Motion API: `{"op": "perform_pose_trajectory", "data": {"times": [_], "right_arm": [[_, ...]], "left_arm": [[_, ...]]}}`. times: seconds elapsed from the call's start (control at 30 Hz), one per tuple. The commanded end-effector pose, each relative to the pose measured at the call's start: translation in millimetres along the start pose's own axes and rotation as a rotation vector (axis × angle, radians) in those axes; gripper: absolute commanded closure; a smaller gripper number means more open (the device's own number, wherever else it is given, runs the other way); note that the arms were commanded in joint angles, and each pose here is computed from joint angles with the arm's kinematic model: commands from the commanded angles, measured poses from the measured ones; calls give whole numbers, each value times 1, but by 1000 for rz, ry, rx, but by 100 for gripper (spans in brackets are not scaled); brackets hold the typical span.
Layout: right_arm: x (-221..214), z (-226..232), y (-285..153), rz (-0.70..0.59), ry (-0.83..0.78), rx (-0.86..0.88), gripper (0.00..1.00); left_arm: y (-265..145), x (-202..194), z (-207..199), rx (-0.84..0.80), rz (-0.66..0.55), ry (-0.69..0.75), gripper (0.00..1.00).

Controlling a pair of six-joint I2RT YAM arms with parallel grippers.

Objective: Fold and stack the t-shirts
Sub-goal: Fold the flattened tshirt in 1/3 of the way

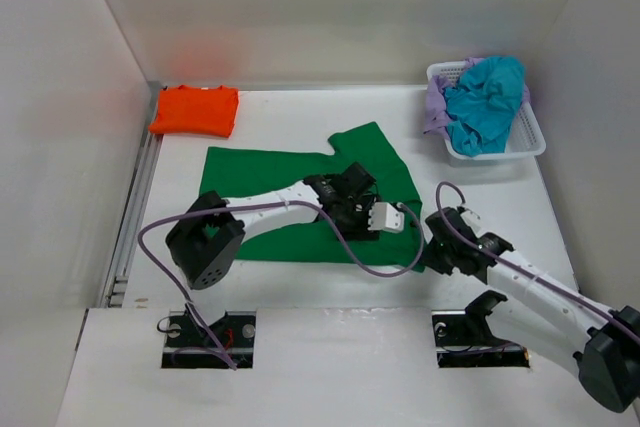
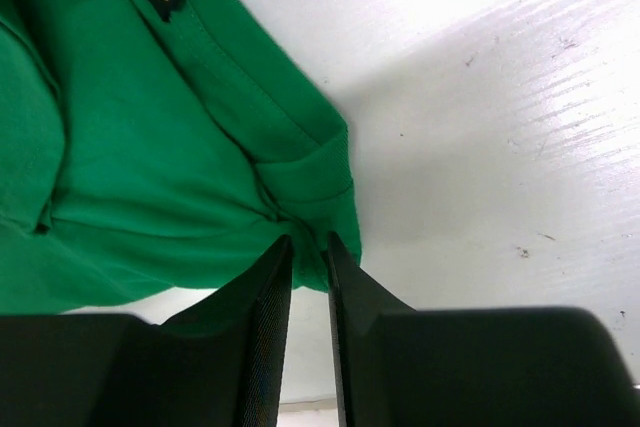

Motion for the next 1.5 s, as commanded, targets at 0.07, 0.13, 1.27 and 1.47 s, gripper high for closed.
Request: {"op": "perform_pose_trajectory", "data": {"times": [0.07, 0.13, 1.27, 1.47], "right_arm": [[2, -1, -2, -35, 26, 25, 74], [0, -3, -3, -35, 27, 29, 74], [2, 0, -2, -25, -18, -10, 76], [2, -2, -6, -39, -27, -17, 61]], "left_arm": [[12, 27, 5, -2, -71, 60, 52], [18, 23, 3, -20, -45, 65, 54], [8, -9, 78, 112, -29, -409, 75], [3, -23, 91, 200, 11, -451, 72]]}}
Point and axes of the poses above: each gripper's point midway between its finger pads, its own y axis out along the fingers, its own z axis along the line the jaws close on, x = y × z, the point moved 7 cm from there along -y, back along the fingers, and after that the axes turned 11 degrees about -y, right-handed, at the moved point
